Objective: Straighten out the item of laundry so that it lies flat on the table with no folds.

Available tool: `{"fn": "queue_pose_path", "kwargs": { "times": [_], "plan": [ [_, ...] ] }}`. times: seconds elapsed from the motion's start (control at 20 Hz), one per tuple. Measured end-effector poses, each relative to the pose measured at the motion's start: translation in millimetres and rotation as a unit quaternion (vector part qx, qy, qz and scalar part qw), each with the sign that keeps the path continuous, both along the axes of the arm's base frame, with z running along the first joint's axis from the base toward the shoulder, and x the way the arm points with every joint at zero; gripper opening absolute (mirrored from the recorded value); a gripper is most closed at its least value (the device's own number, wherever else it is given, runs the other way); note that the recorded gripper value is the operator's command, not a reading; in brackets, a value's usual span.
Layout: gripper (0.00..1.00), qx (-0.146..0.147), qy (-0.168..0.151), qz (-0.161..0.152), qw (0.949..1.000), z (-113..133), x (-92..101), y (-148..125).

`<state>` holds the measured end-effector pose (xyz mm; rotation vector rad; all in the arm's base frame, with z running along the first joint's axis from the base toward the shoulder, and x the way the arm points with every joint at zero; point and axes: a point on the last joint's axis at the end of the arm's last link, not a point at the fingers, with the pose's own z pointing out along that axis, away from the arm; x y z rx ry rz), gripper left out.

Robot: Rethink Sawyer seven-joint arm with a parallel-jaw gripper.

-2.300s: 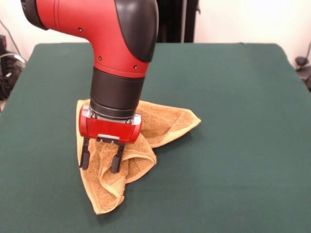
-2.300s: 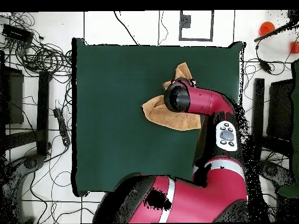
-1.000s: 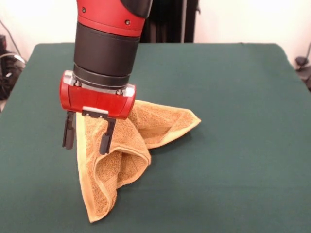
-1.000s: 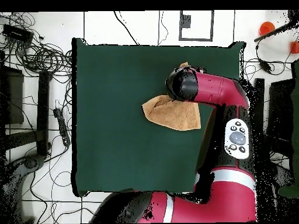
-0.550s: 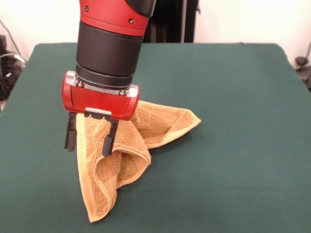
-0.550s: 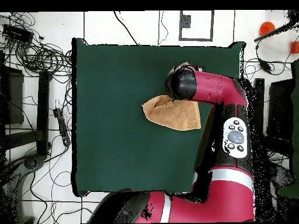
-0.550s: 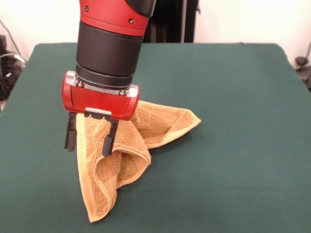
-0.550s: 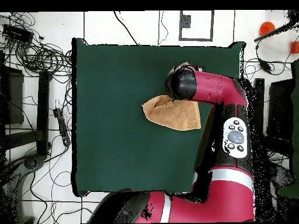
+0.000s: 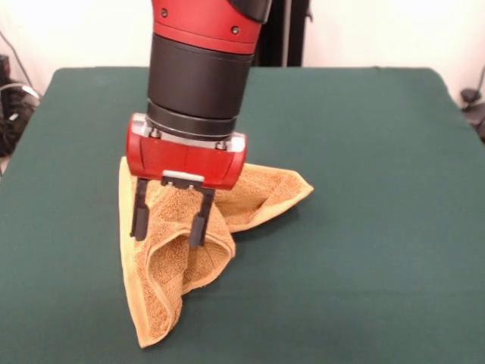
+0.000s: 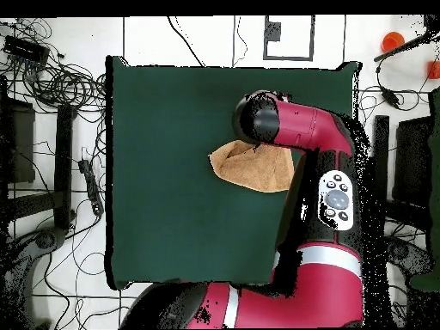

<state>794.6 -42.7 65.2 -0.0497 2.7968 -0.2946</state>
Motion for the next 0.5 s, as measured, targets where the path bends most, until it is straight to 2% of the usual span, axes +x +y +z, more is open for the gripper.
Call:
{"fn": "queue_pose_path", "kwargs": {
  "times": [0.5],
  "plan": [
    [1.00,0.025,-0.007,-0.011,0.9996,6.4,8.0,23.8]
  ]
}}
